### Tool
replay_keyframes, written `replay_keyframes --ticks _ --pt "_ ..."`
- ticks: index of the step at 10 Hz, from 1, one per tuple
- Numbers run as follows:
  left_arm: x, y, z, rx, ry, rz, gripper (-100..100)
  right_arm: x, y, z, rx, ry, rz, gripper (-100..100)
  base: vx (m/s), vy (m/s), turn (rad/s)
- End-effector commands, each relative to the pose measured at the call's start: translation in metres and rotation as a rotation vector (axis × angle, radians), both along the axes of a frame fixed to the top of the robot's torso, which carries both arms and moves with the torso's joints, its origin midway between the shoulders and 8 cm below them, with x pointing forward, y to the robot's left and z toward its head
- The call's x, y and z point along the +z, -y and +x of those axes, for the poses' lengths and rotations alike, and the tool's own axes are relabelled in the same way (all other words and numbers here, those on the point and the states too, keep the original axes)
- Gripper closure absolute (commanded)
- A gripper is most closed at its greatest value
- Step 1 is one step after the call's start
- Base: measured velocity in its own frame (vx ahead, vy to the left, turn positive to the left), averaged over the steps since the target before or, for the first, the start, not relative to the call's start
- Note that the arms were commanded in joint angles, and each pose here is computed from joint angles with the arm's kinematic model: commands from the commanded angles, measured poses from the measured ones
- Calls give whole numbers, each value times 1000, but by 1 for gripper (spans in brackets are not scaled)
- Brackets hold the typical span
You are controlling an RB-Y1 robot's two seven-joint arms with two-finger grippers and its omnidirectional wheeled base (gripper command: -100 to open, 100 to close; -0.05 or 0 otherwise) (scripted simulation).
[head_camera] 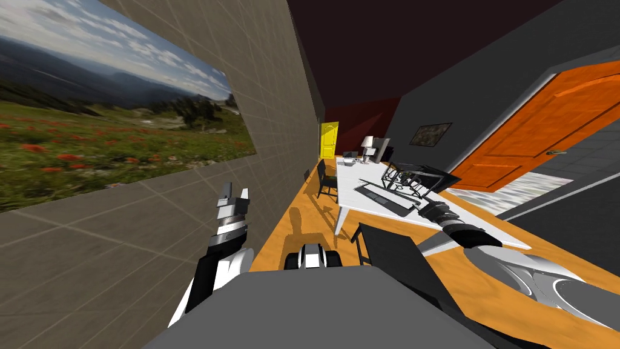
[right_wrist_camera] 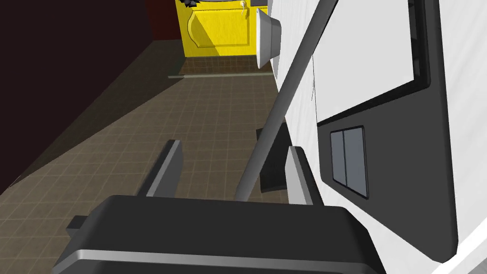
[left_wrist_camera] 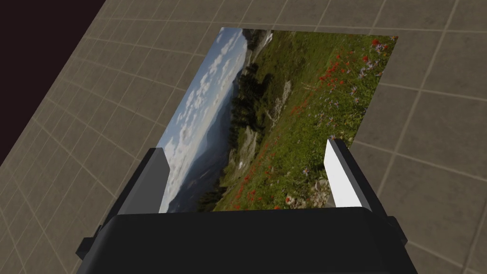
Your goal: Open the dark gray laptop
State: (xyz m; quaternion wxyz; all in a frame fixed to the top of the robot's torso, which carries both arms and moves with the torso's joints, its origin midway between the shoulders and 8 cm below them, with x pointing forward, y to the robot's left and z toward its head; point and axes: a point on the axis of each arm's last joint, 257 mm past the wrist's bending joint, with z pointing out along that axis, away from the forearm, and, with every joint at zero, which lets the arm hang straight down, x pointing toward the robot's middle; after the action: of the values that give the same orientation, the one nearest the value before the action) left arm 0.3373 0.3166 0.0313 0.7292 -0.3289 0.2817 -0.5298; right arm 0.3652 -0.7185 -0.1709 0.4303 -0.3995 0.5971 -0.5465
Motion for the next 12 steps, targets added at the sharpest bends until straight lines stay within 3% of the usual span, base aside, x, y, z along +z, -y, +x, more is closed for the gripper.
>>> replay_keyframes --ticks 1,5,6,7,12 --pt "0 0 0 0 0 0 0 26 5 8 16 5 1 -100 15 56 -49" --pt "0 0 0 0 0 0 0 57 11 19 31 4 -3 -100 6 42 -27" --pt "0 0 0 0 0 0 0 53 10 17 29 3 -3 -100 1 16 -2" --pt "0 0 0 0 0 0 0 53 10 17 29 3 -1 0 1 6 5" --pt "0 0 0 0 0 0 0 50 10 16 28 -3 2 0 0 0 0"
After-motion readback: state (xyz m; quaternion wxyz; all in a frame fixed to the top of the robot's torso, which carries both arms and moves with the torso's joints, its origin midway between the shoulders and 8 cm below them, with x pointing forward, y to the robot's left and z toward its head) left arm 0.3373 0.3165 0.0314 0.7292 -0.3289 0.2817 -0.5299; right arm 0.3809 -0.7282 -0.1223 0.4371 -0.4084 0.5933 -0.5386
